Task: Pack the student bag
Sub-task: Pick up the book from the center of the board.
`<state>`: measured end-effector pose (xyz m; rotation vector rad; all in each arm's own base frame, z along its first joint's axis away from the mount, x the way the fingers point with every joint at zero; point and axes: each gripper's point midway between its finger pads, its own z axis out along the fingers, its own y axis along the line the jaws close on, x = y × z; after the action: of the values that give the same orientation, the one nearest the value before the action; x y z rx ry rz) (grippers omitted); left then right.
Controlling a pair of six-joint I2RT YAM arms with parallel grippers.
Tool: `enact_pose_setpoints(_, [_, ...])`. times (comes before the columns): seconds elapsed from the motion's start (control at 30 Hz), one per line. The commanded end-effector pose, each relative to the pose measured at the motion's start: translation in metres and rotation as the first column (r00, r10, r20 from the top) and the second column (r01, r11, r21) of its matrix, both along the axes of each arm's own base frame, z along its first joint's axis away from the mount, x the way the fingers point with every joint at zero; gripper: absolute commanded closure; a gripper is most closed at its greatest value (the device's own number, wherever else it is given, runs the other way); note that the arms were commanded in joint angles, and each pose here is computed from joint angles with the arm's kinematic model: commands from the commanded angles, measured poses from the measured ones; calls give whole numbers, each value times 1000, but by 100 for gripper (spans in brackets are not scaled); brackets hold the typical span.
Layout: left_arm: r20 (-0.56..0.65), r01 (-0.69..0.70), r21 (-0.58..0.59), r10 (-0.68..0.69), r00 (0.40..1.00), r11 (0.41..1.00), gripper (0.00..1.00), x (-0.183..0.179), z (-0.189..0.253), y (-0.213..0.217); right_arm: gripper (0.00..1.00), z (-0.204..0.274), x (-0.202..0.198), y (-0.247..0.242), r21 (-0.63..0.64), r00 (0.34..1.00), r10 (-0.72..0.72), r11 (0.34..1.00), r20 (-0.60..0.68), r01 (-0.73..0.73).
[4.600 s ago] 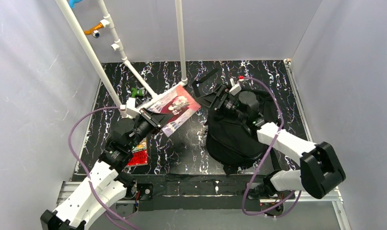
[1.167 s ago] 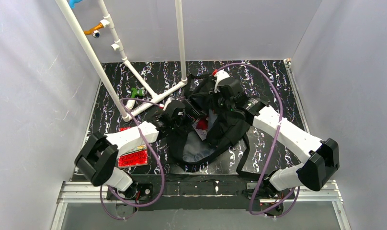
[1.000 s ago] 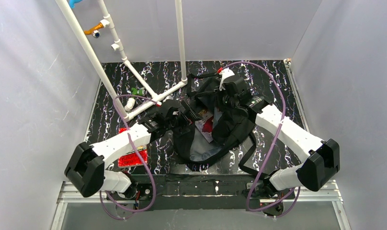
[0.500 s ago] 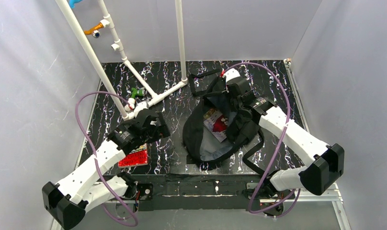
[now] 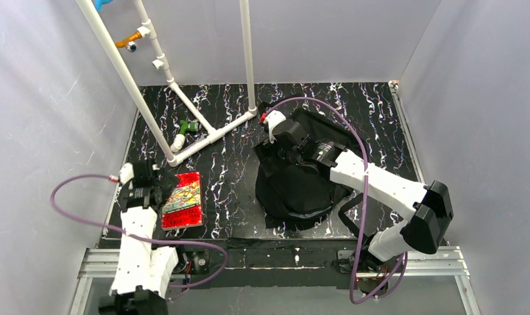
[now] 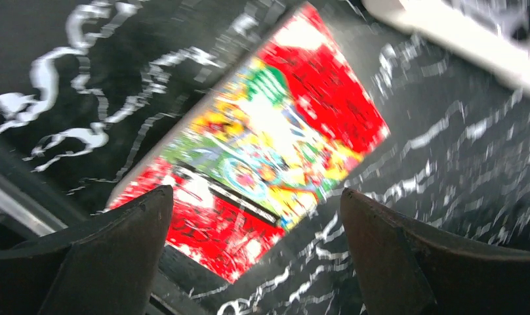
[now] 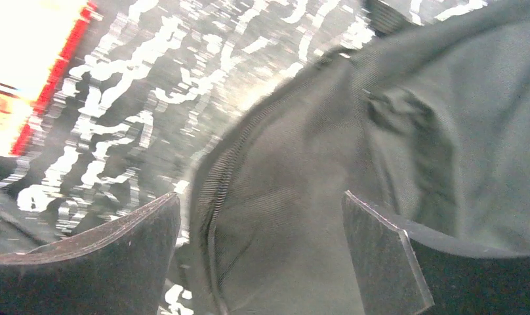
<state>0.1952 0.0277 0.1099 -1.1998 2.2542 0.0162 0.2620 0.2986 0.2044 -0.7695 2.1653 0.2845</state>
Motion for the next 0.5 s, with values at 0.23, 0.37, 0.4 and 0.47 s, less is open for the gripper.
enact_pose_setpoints(0.23, [102, -218, 81, 209, 972, 973, 2, 14, -35, 61, 2, 14, -47, 84, 369, 959, 256, 908, -120, -197])
enact_pose_setpoints(0.37, [-26, -246, 34, 247, 969, 969, 2, 7, -69, 57, 2, 7, -51, 82, 358, 956, 262, 912, -131, -201])
enact_pose_setpoints(0.4, [-57, -257, 1, 256, 965, 967, 2, 5, -75, 52, 2, 6, -51, 81, 355, 956, 261, 913, -133, -200])
enact_pose_setpoints(0.47, [-99, -274, -102, 264, 959, 956, 2, 2, -86, 35, 2, 1, -51, 81, 344, 956, 259, 918, -137, -200])
